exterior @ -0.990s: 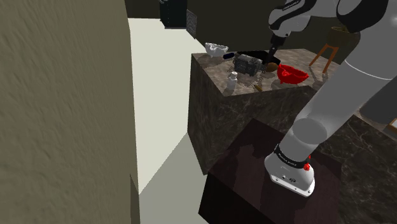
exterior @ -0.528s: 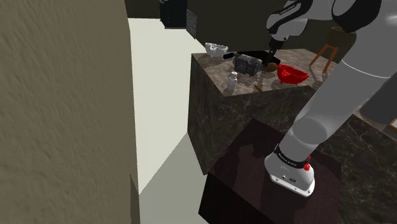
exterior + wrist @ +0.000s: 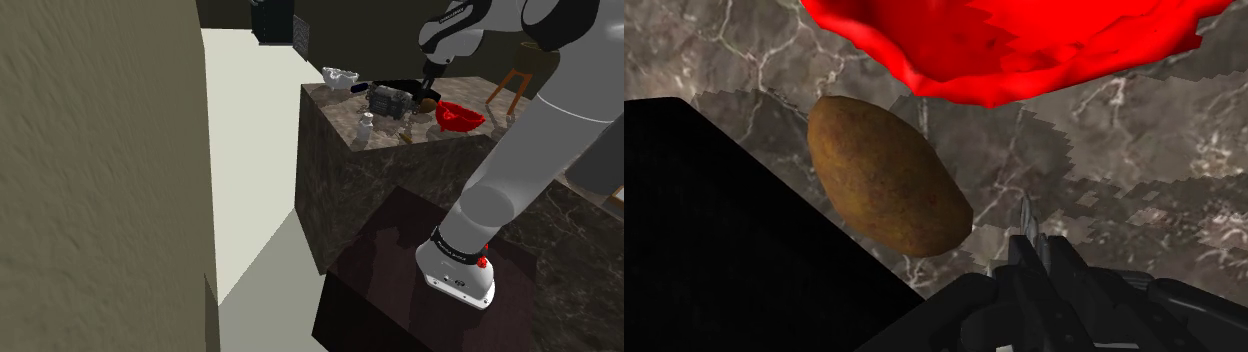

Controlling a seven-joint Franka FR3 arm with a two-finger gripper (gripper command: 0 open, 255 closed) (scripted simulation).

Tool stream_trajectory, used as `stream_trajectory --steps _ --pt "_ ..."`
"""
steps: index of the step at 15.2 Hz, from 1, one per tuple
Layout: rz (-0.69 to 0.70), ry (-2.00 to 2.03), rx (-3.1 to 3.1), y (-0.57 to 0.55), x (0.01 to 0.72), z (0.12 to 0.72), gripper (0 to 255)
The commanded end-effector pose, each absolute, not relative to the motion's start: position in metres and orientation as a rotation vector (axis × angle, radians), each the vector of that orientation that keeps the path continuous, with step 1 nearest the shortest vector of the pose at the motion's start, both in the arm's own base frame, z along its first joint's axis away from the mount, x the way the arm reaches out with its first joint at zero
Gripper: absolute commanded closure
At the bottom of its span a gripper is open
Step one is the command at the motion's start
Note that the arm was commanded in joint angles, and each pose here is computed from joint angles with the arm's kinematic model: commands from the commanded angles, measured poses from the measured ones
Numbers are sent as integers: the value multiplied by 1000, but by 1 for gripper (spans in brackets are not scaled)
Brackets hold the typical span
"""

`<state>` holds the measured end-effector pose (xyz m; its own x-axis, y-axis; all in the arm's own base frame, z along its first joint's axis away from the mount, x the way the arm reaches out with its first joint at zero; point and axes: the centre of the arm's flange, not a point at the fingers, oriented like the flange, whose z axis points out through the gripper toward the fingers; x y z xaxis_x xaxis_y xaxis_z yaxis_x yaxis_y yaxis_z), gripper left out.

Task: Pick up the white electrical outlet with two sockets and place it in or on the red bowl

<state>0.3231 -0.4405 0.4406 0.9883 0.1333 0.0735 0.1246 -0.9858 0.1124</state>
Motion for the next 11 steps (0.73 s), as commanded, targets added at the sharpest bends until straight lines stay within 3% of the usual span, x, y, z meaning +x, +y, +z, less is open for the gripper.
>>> stream_trajectory --steps 1,11 --pt "122 197 3025 -440 323 440 255" --pt "122 197 3025 -440 323 472 255"
